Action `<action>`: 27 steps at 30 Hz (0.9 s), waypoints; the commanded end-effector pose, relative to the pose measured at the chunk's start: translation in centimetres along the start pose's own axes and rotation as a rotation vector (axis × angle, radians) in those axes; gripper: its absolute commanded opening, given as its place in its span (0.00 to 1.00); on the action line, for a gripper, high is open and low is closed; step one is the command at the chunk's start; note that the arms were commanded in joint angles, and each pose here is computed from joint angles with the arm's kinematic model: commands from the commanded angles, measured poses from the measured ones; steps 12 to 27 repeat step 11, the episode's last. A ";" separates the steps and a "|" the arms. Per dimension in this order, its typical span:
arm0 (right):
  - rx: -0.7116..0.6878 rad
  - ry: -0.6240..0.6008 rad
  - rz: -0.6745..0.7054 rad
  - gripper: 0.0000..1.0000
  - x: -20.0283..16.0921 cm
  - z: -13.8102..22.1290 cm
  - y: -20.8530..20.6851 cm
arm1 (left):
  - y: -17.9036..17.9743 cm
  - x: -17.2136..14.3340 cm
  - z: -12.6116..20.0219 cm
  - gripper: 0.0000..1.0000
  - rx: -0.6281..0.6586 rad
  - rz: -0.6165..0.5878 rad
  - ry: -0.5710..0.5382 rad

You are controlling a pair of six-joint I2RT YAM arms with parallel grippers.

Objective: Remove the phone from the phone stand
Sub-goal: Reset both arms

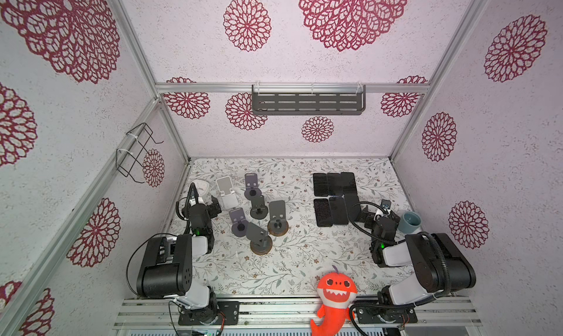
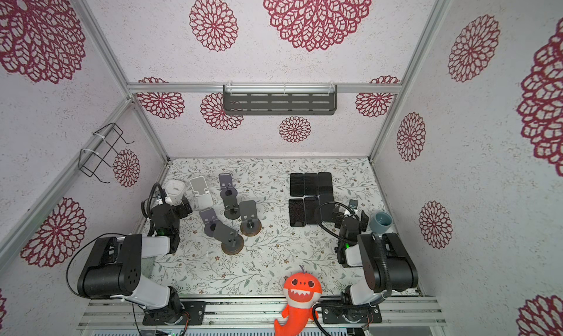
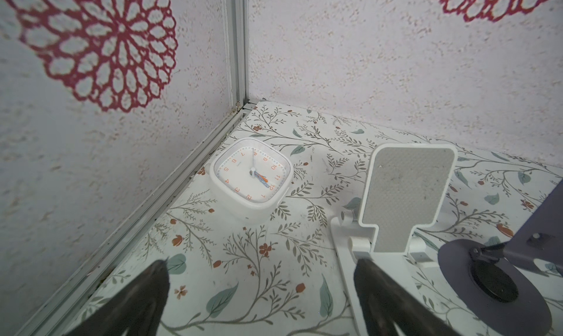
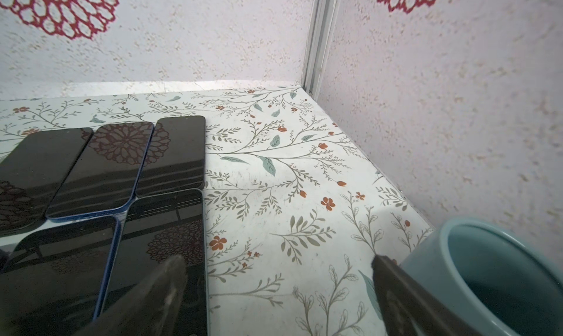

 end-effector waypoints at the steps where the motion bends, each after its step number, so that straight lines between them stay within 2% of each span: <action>1: -0.005 -0.062 -0.045 0.99 1.7 -0.3 0.1 | 0.0 0.5 0.0 0.98 -0.003 -0.002 -0.025; 27: -0.005 -0.061 -0.045 0.99 1.7 -0.3 0.1 | -0.1 0.5 0.0 0.98 -0.003 -0.002 -0.024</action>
Point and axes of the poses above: each gripper's point midway between its finger pads, its own z axis back along the fingers, its own y axis along the line the jaws close on, x = y × z, the point moved 2 cm from there along z, back along the fingers, and after that the axes turned 13 degrees about -z, right-handed, at the moved point
